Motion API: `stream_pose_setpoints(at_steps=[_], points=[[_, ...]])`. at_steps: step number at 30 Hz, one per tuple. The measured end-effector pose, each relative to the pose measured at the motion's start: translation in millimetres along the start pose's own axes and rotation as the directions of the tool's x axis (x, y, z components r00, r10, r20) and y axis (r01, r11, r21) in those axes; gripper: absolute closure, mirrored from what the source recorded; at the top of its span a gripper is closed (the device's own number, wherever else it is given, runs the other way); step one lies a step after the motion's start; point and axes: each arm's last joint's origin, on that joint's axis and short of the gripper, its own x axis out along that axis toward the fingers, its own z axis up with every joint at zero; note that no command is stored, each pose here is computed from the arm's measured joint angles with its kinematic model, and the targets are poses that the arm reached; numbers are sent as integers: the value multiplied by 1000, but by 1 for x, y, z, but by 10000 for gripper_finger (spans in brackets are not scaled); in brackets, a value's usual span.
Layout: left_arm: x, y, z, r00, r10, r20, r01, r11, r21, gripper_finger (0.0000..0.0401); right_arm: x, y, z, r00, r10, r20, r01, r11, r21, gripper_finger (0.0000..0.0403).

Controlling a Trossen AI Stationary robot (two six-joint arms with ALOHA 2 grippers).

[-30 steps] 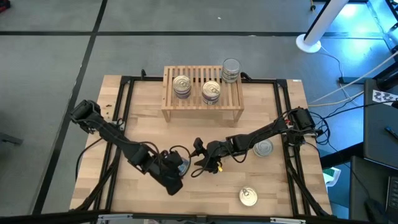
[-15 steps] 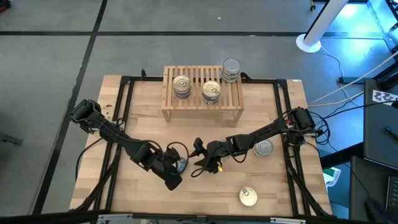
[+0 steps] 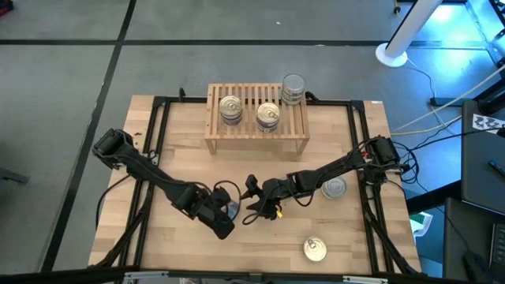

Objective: Stack canned seafood by type on shelf
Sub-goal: Stack the blue tuna can on top of the blue tuna can on the shelf

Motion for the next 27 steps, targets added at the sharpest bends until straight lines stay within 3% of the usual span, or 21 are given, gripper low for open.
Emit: stream_pose_setpoints(at_steps=[22, 27], points=[[29, -3, 4, 999, 36, 38, -35, 999, -19, 136, 0, 0, 0, 1000, 1, -1, -1, 1000, 3, 173], [30, -1, 11, 997, 47, 55, -44, 998, -45, 136, 0, 0, 0, 1000, 0, 0, 0, 998, 66, 173]])
